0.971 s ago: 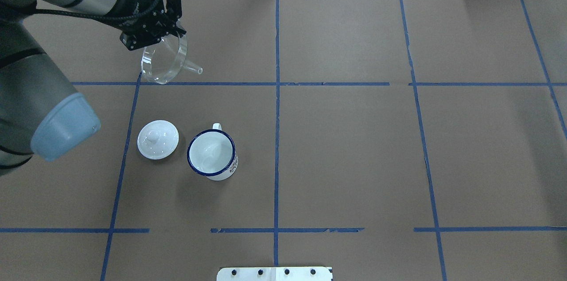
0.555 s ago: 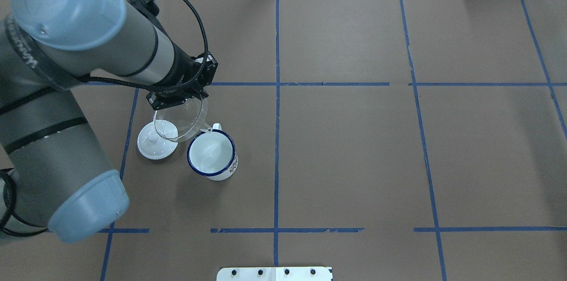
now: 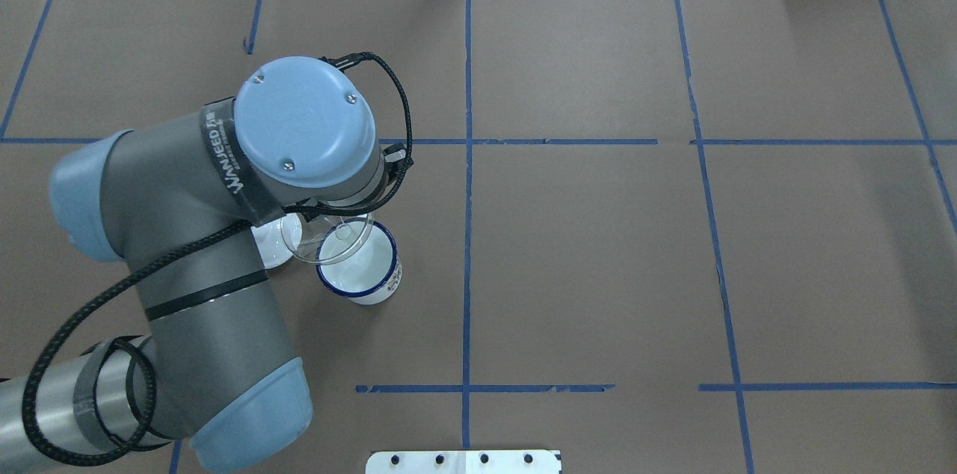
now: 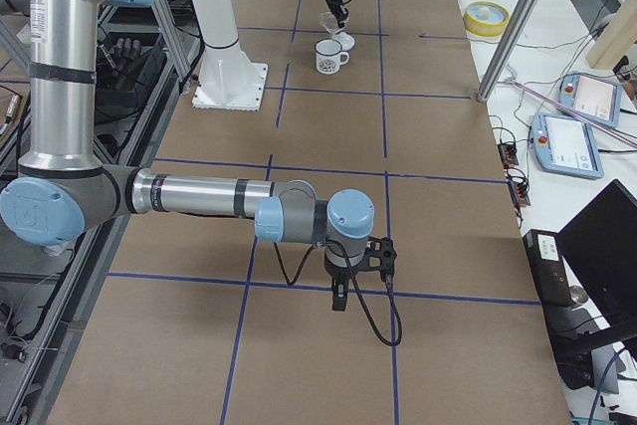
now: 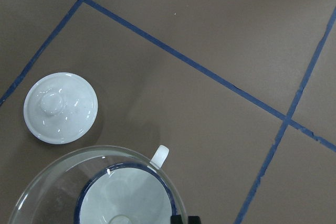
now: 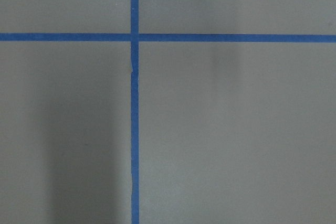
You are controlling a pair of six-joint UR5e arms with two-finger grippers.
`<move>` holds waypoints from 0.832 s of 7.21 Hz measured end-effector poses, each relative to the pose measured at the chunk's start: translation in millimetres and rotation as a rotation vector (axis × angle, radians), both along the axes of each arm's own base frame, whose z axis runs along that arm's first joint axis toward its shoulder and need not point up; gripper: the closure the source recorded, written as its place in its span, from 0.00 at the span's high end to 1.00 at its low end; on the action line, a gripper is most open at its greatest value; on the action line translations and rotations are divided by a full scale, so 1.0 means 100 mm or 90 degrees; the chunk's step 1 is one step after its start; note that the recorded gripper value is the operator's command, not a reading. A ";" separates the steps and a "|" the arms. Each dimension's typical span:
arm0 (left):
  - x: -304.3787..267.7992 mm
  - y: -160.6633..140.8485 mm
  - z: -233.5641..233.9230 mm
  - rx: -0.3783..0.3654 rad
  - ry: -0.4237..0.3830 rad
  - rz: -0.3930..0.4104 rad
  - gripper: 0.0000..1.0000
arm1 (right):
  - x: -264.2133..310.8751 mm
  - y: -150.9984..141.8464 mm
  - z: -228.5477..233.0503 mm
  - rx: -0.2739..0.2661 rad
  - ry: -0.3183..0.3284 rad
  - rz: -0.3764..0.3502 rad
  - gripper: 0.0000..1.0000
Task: Place funnel on cup
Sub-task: 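Carry the funnel over the open mug with the left gripper, then lower the funnel into the mug mouth and open the left gripper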
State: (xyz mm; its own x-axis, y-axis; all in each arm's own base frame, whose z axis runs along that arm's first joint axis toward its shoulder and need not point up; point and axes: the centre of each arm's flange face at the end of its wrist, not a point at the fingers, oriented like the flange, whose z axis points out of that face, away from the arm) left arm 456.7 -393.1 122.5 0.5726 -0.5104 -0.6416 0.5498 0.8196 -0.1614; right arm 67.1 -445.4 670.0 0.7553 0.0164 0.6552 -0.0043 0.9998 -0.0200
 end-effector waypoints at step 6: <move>0.47 0.24 0.18 0.016 -0.042 0.046 1.00 | 0.00 0.00 0.00 0.000 0.000 0.000 1.00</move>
State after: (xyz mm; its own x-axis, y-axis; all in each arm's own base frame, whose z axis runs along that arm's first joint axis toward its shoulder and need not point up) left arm 503.5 -369.0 140.0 0.6486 -0.4504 -0.6136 0.4982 0.8607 -0.1052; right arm 67.1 -445.4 670.0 0.7553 0.0164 0.6552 -0.0043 0.9998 -0.0200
